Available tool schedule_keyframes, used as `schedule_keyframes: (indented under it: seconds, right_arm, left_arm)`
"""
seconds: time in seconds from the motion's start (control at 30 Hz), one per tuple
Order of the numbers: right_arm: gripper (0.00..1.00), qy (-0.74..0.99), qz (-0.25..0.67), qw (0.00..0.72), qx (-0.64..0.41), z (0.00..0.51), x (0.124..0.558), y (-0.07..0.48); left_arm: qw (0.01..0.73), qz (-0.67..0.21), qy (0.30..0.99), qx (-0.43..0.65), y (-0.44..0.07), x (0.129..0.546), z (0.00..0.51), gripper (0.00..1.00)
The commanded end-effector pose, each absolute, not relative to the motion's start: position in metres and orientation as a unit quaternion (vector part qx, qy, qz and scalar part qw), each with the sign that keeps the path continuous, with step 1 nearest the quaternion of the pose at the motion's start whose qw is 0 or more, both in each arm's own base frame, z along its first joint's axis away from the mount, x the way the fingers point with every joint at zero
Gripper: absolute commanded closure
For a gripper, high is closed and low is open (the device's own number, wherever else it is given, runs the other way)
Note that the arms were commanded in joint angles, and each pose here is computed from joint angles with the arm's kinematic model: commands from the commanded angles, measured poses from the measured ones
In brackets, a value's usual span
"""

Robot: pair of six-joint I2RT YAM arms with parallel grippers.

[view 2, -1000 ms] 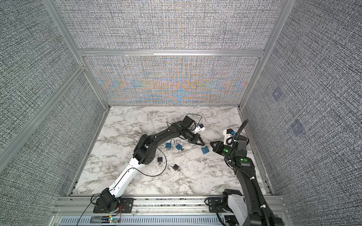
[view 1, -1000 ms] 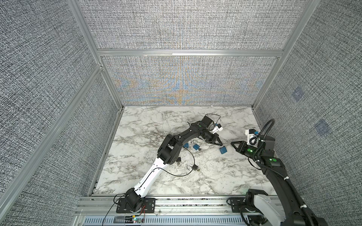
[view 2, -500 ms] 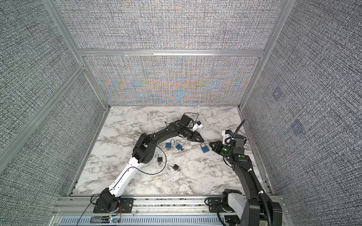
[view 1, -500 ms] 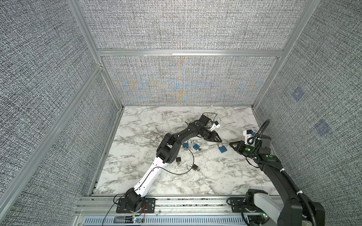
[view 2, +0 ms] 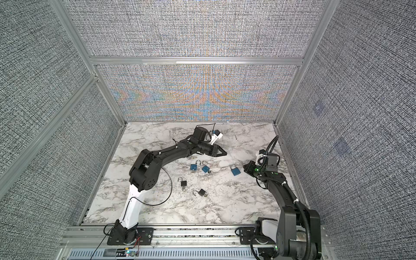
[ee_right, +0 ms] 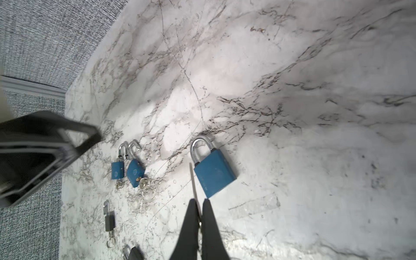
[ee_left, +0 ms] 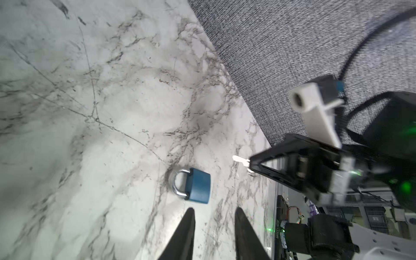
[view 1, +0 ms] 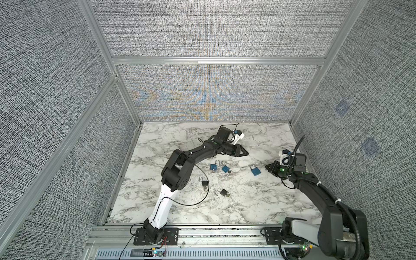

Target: Lock with the key

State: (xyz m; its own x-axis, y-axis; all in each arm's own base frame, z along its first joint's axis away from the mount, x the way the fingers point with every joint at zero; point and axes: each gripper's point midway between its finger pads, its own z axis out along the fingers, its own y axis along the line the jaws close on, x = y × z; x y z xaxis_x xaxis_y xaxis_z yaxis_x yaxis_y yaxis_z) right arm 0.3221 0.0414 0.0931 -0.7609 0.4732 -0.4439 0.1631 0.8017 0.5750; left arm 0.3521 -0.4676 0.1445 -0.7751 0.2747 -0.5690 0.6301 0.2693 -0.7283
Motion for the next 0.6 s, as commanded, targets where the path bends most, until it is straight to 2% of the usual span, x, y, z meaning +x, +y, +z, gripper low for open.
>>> schedule_keyframes:
  seconds: [0.0,0.17,0.57]
  right_arm:
    - [1.0,0.906,0.246,0.303,0.167,0.088,0.332,0.037]
    - [1.0,0.913,0.239,0.283,0.171,0.073,0.34,0.037]
    - [1.0,0.927,0.226,0.253,0.161,0.053,0.35,0.047]
  left_arm:
    - [0.271,-0.55,0.738,0.283,-0.452,0.359,0.192,0.67]
    - [0.331,-0.562,0.714,0.255,-0.408,0.334,0.223,0.67]
    - [0.391,-0.556,0.705,0.203,-0.344,0.302,0.233,0.67]
